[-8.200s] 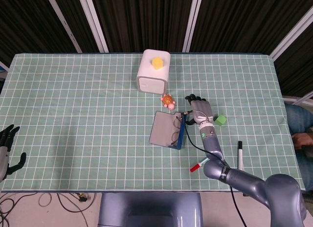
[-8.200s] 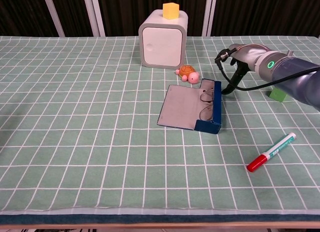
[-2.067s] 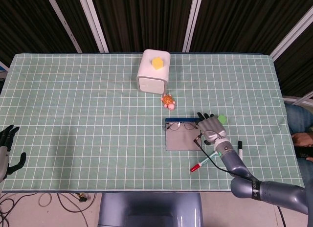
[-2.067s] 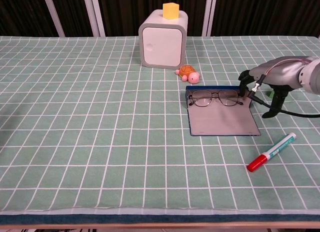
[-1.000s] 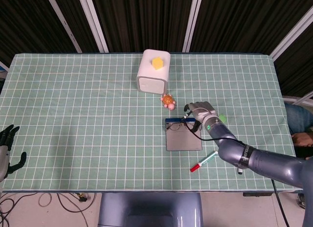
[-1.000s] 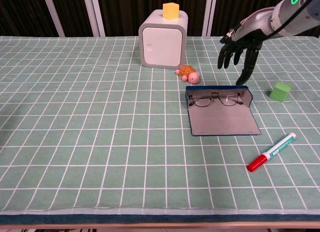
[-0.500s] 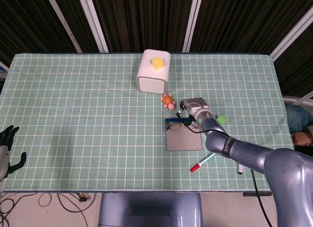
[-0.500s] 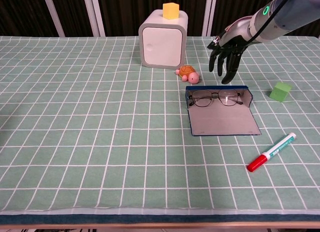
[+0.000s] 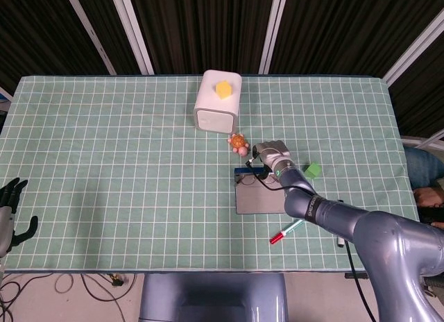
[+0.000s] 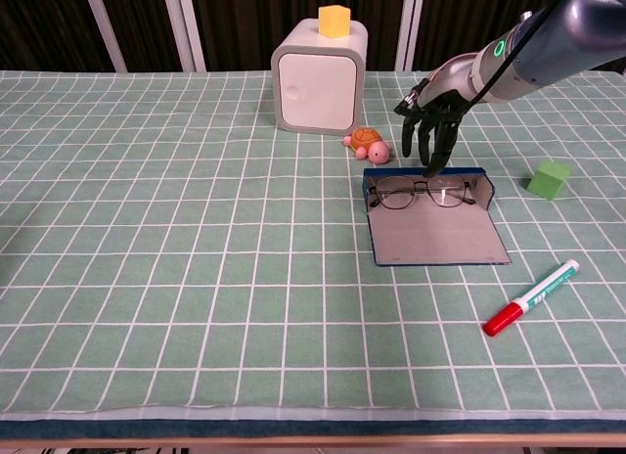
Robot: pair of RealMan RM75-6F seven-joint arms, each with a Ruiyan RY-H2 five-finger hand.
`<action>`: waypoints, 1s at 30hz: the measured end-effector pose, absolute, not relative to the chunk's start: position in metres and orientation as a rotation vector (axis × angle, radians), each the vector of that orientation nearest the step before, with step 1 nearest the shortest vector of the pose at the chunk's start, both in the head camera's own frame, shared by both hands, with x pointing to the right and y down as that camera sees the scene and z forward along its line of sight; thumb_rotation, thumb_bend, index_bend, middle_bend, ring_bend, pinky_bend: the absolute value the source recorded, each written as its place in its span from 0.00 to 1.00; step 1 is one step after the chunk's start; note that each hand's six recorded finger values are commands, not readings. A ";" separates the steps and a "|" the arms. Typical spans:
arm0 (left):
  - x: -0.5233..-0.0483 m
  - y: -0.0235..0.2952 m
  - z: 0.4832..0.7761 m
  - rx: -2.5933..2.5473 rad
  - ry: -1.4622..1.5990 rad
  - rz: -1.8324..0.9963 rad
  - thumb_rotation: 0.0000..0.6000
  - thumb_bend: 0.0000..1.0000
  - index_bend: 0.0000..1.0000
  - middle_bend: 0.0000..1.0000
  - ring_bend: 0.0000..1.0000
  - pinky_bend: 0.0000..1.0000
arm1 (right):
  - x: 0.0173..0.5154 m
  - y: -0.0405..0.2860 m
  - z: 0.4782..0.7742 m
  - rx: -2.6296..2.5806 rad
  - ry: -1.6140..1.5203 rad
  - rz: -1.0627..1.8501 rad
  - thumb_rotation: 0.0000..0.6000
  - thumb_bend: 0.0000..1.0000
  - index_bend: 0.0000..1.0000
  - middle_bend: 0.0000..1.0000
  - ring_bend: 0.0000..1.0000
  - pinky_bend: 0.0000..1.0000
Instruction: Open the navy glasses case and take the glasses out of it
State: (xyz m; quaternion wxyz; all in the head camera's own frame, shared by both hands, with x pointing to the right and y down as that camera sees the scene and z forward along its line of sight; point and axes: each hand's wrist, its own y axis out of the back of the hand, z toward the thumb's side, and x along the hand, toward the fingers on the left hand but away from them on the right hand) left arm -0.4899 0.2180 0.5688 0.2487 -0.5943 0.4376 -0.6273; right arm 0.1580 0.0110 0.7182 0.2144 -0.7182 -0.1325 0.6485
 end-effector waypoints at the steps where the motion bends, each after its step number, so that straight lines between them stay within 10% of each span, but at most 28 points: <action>1: -0.490 0.218 0.569 -1.619 1.192 -1.709 1.00 0.44 0.05 0.00 0.00 0.00 | 0.157 0.011 0.719 -1.993 -0.369 1.797 1.00 0.33 0.33 0.38 0.35 0.23; 30: -0.489 0.218 0.569 -1.623 1.193 -1.708 1.00 0.44 0.05 0.00 0.00 0.00 | 0.156 0.017 0.732 -2.001 -0.394 1.784 1.00 0.39 0.40 0.46 0.39 0.23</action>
